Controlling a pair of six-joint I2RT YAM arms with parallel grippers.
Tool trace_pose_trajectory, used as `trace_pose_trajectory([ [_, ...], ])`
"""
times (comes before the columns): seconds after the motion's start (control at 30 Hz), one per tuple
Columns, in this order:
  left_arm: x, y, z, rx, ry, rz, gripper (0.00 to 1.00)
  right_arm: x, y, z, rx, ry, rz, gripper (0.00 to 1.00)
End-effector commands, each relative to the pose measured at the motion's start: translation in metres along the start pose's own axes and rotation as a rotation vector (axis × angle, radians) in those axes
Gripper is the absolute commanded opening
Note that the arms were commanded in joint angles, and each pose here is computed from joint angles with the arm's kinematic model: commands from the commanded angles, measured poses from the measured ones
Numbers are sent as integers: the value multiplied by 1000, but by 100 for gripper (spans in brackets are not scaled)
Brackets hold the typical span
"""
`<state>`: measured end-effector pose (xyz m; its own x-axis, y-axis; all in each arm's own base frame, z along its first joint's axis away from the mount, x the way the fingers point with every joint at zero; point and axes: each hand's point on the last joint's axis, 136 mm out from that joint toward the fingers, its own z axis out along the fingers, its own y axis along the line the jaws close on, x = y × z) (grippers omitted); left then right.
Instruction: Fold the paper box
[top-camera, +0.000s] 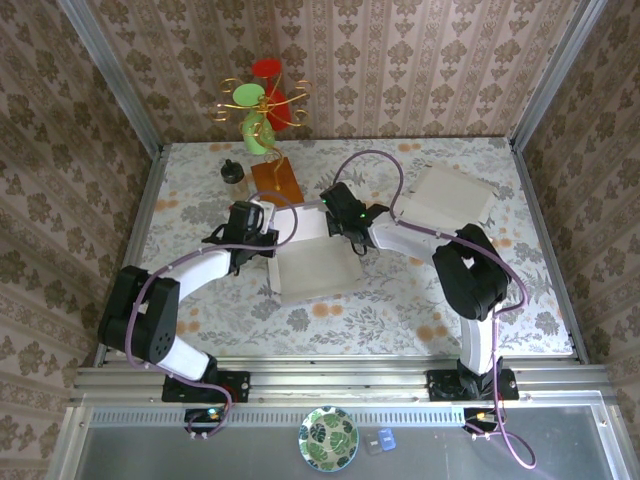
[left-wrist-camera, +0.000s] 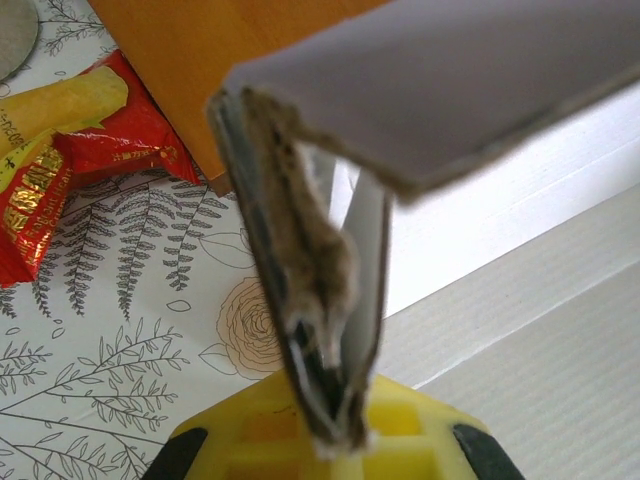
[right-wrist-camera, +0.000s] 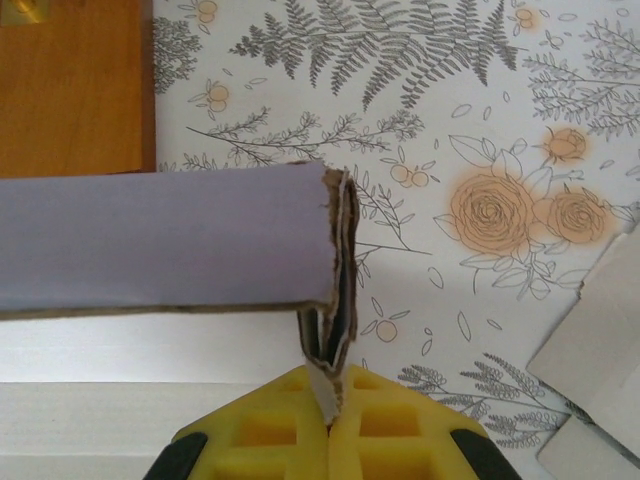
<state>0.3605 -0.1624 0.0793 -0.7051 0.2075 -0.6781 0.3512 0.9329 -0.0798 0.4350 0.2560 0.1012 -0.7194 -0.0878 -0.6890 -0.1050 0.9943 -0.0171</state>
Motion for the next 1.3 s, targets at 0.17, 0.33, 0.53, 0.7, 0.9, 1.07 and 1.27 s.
trace_pose_trajectory([
  [0.17, 11, -6, -6, -21, 188, -103, 0, 27, -24, -18, 152, 209, 34, 0],
  [0.33, 17, -14, -20, -21, 339, -179, 0, 46, -26, -36, 152, 349, 47, 0],
  [0.53, 40, -20, -37, -51, 551, -251, 0, 72, -27, -54, 129, 496, 56, 0],
  [0.7, 61, -39, -37, -77, 646, -209, 0, 90, -30, -50, 117, 506, 81, 0],
  [0.9, 67, -43, -32, -104, 646, -182, 0, 105, -27, -38, 82, 500, 80, 7],
  [1.07, 64, -43, -31, -115, 640, -166, 0, 110, -26, -32, 69, 496, 76, 17],
  [1.27, 62, -45, -31, -122, 627, -154, 0, 108, -26, -28, 75, 485, 58, 18],
])
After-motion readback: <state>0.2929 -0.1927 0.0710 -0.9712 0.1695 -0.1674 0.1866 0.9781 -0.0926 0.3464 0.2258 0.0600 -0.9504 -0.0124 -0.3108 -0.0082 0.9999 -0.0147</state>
